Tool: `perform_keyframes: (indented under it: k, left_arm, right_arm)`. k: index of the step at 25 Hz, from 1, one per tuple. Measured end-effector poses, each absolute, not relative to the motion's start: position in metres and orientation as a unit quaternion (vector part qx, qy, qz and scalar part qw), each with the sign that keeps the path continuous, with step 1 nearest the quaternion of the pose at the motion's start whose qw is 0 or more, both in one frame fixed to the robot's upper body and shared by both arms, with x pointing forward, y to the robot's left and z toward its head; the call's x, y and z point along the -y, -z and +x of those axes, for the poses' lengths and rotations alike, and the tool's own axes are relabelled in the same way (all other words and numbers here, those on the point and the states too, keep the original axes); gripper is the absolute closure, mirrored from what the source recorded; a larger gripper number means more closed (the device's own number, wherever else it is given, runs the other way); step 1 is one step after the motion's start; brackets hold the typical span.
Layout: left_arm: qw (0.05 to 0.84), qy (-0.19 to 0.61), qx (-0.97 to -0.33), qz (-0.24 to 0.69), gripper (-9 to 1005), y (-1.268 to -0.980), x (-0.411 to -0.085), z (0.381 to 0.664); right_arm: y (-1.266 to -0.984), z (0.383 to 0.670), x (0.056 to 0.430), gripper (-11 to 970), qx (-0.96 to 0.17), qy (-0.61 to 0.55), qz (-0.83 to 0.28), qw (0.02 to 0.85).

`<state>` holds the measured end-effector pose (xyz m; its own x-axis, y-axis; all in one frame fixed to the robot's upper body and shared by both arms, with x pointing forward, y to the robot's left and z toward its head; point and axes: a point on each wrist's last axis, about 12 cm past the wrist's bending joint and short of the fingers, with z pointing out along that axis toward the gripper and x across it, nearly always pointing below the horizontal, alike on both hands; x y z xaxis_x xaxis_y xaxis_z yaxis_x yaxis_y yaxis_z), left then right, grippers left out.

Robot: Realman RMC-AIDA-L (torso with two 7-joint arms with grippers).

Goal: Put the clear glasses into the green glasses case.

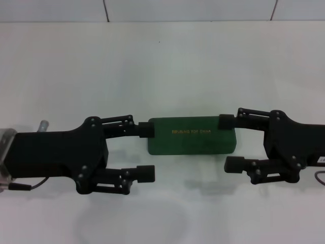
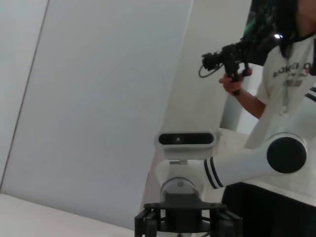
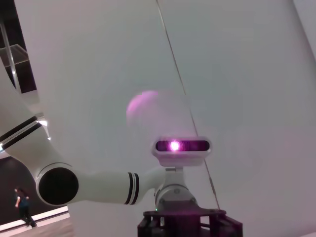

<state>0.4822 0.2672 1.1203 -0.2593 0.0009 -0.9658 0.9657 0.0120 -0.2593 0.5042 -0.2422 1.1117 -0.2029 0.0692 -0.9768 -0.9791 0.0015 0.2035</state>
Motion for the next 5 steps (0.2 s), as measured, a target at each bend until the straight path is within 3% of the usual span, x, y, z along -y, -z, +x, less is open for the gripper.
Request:
perform_keyframes:
  k: [5]
  left_arm:
    - [0.438, 0.554, -0.562, 0.431, 183, -1.1186, -0.2682, 0.4806]
  right_arm:
    - [-1.1132, 0.5057, 0.2430, 148, -0.532, -0.563, -0.422, 0.471]
